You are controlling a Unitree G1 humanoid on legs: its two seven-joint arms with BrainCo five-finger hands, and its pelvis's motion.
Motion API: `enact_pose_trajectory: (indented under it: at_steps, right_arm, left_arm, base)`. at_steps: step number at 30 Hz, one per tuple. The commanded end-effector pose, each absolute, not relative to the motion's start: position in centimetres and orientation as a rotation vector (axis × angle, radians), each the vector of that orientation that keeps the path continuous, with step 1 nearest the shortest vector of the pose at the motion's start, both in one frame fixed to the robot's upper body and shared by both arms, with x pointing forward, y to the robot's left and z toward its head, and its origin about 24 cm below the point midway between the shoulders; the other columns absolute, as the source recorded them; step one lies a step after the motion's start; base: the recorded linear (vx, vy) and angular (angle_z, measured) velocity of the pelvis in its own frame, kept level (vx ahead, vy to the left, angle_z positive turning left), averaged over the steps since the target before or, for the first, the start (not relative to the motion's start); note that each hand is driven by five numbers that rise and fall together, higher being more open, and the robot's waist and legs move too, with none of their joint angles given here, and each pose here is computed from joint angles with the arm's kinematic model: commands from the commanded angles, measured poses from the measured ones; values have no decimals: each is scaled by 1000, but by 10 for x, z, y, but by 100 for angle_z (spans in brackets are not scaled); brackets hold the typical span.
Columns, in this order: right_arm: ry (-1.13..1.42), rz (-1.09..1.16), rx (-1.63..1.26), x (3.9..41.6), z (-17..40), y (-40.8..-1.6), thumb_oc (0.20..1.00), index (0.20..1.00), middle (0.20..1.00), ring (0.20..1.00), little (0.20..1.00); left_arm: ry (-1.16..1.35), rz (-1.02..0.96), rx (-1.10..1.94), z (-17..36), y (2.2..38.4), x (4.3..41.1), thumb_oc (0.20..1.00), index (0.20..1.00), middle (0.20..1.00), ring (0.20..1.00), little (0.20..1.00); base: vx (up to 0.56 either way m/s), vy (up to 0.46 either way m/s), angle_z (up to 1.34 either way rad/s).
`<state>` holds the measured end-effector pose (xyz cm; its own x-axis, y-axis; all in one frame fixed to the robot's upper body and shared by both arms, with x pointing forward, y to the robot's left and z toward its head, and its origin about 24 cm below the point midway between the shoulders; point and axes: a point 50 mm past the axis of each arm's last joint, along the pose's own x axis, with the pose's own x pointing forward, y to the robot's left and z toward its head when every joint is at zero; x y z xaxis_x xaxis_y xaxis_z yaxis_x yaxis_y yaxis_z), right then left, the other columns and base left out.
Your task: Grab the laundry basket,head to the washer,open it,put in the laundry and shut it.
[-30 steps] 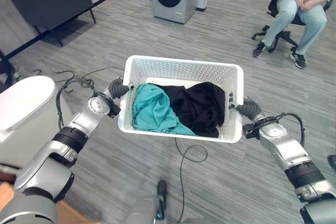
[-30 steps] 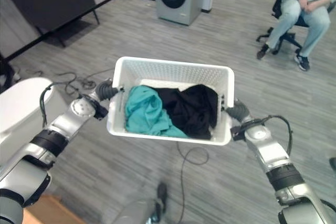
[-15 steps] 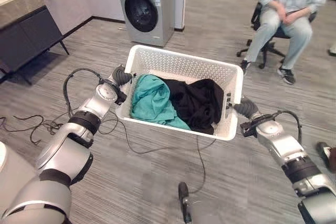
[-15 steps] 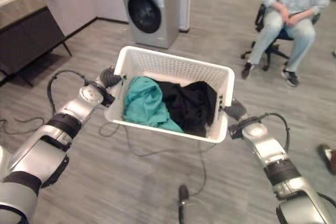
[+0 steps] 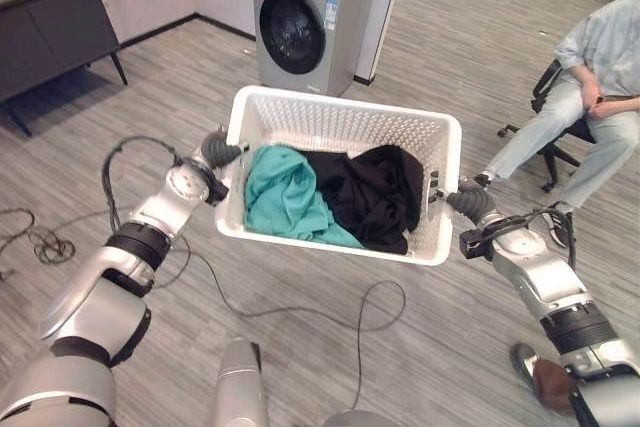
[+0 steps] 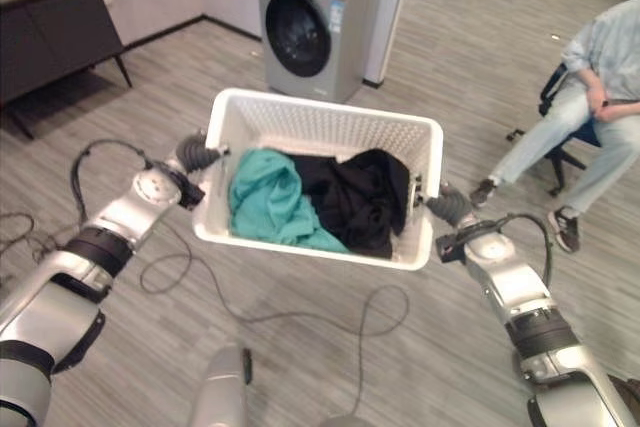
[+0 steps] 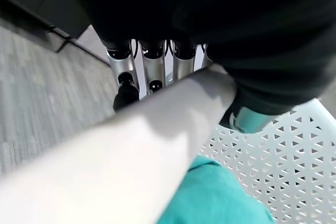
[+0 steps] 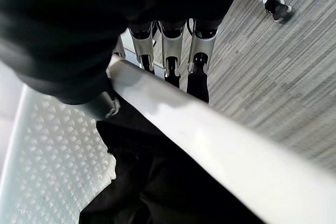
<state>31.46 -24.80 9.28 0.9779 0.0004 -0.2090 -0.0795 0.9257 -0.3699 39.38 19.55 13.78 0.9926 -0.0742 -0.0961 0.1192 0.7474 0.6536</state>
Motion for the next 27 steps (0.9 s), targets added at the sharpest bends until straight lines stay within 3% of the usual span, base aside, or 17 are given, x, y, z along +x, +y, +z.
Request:
enact_pose_trajectory:
  at_steps: [1, 11, 19, 27]
  right_arm:
    - [-117, 48, -323, 326, 162, -242, 200, 200, 200, 200, 200]
    - [-44, 100, -283, 338, 137, -219, 200, 200, 200, 200, 200]
    - [-87, 135, -314, 360, 152, -189, 200, 200, 200, 200, 200]
    - [-89, 122, -319, 358, 153, -192, 200, 200, 200, 200, 200]
  left_arm:
    - [-135, -41, 660, 195, 187, 407, 200, 200, 200, 200, 200]
    - [-68, -32, 643, 171, 198, 403, 200, 200, 200, 200, 200]
    - [-85, 8, 707, 195, 201, 411, 200, 200, 200, 200, 200]
    - [-132, -6, 702, 195, 189, 411, 200, 200, 200, 200, 200]
  base:
    - [249, 38, -118]
    - [567, 146, -29]
    - [291, 154, -15]
    - [289, -147, 32]
